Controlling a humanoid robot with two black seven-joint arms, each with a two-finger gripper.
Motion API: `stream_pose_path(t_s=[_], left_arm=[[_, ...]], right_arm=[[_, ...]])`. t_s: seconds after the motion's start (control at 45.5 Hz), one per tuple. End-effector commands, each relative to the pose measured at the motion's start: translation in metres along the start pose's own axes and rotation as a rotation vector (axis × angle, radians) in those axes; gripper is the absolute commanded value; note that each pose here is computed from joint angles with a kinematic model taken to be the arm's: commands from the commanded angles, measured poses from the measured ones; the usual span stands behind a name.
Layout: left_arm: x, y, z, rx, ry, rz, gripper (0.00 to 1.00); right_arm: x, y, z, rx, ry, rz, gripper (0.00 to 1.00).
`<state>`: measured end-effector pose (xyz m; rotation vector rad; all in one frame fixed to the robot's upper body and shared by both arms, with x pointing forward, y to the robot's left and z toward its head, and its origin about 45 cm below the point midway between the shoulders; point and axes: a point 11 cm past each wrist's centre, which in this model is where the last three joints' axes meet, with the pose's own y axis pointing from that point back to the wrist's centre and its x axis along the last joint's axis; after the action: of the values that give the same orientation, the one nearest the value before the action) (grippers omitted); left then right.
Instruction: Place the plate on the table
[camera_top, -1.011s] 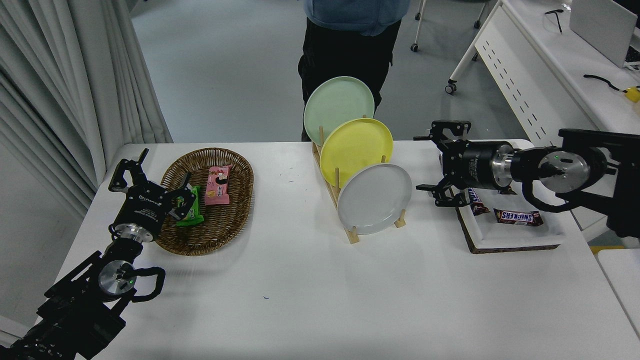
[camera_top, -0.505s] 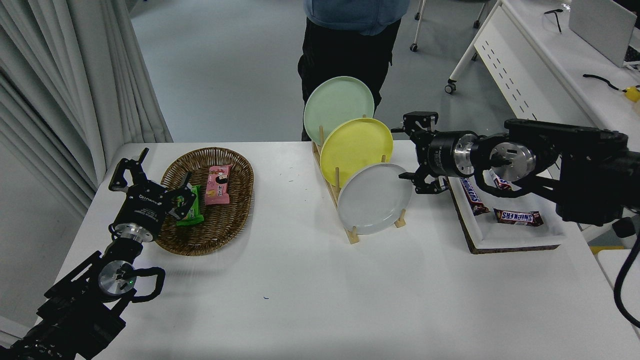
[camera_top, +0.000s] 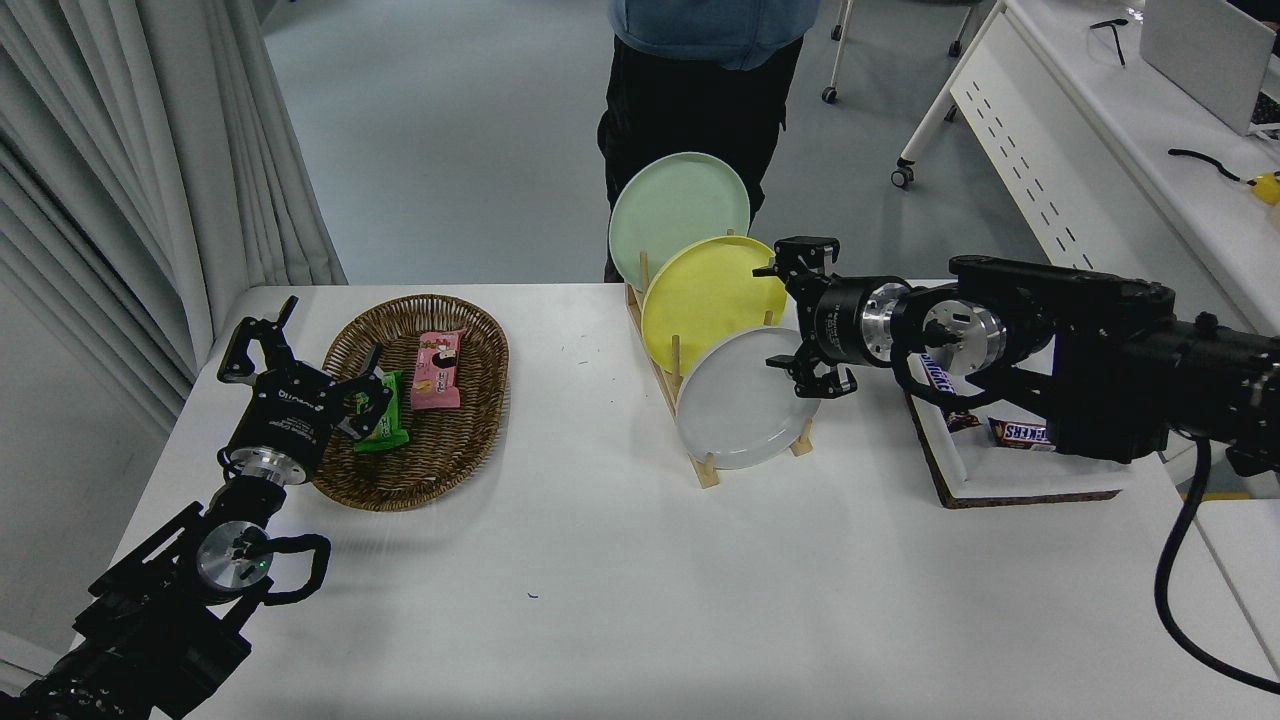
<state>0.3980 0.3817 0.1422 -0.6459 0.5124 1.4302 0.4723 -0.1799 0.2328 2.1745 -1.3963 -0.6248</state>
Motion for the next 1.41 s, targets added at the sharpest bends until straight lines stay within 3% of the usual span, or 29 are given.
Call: stream_pose_path(t_s=[0.0,0.132,0.308,0.857,1.385], left_arm=[[0.0002,0.0001,0.0000,0.000,0.000,0.001,1.00],[0.0003,0.0001,0.0003,-0.001,0.001,0.001,1.00],[0.0002,0.0001,0.0000,0.000,0.000,0.001,1.00],[-0.0002,-0.0001,0.0000,0.000,0.001,-0.001,1.00],[-0.0002,-0.0001,0.0000,0.000,0.001,-0.001,1.00]], right_arm=[[-0.0029,-0.0031,0.0044,-0.003,-0.028,-0.003,0.90],[-0.0055,-0.0036,0.0028,0.007,-0.049,-0.014,0.73],[-0.0068,-0.0037,0.0016,0.013,-0.060,-0.018,0.60],[-0.0031,-0.0052,0.0057,-0.016,-0.095,0.043,0.60],[-0.0044,-0.0043,0.0063,-0.050,-0.113,0.042,0.45]])
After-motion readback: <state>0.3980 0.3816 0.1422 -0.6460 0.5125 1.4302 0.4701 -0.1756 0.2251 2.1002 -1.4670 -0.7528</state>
